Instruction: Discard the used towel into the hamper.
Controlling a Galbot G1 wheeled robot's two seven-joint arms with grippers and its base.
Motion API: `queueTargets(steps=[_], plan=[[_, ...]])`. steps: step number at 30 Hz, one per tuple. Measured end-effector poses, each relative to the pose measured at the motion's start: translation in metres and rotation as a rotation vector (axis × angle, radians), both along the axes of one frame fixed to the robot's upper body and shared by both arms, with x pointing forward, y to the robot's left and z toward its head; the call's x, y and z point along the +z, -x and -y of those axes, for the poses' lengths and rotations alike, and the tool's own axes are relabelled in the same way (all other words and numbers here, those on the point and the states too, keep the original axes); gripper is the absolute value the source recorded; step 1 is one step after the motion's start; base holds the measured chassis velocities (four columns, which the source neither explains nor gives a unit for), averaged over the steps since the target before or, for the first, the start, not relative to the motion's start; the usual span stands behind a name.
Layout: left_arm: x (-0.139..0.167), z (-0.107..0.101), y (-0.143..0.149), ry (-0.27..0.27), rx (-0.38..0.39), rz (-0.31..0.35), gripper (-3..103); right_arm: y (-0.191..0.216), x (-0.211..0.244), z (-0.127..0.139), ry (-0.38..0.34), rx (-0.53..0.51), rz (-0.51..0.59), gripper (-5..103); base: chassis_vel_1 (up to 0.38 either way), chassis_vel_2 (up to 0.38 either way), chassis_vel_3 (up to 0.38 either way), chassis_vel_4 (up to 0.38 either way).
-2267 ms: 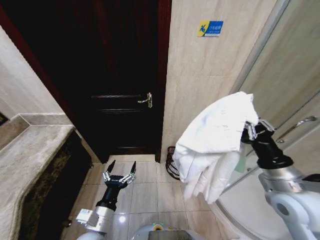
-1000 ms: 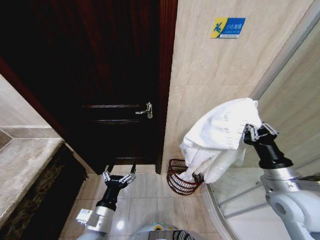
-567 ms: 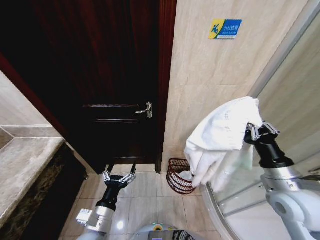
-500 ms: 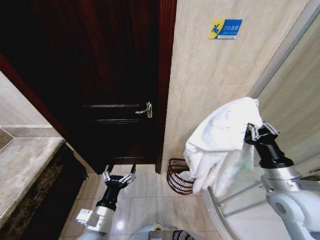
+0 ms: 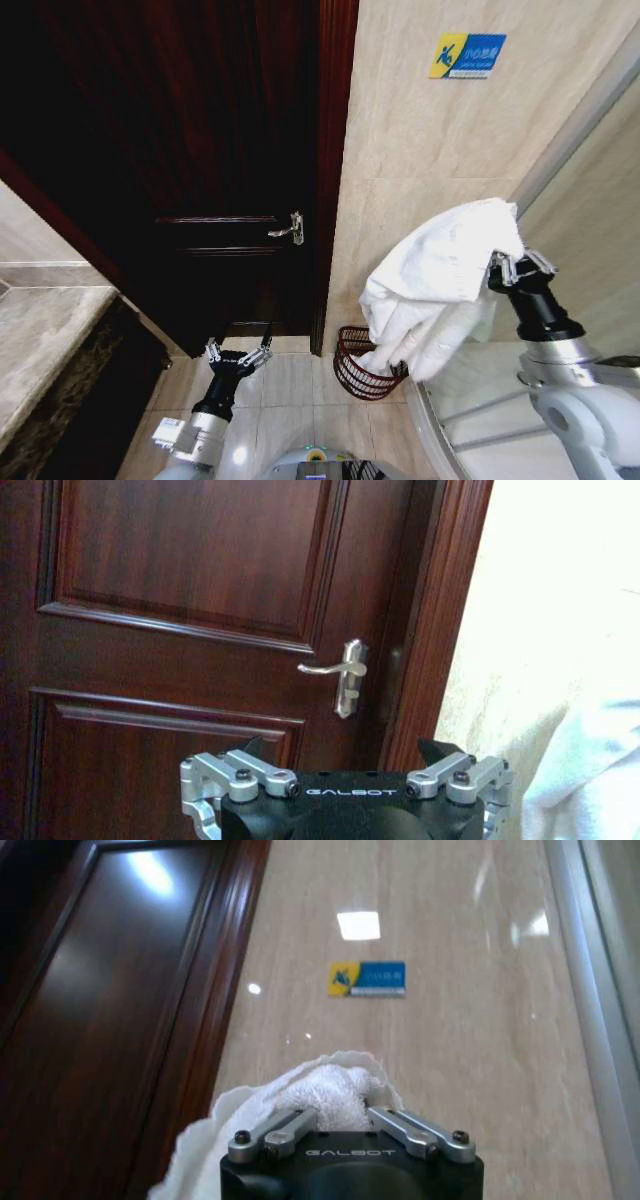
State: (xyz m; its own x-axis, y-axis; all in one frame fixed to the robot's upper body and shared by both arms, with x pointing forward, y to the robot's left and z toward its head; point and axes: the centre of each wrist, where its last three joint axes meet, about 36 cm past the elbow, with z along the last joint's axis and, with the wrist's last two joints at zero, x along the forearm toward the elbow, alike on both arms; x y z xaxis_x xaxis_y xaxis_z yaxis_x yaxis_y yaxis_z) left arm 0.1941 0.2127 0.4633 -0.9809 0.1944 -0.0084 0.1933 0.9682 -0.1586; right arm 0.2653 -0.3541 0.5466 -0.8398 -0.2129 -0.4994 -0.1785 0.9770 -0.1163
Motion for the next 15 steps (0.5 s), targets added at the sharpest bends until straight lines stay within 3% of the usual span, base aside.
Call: queueTargets(steps=[8,15], plan=[[0.000,0.000,0.000,0.000,0.000,0.000,100,-0.024,-0.055,0.010,-0.061,-0.023,-0.080,4,0.000,0.000,0.000,0.000],[0.000,0.000,0.000,0.000,0.000,0.000,100,-0.037,-0.090,0.020,-0.073,-0.045,-0.118,4,0.000,0.000,0.000,0.000]])
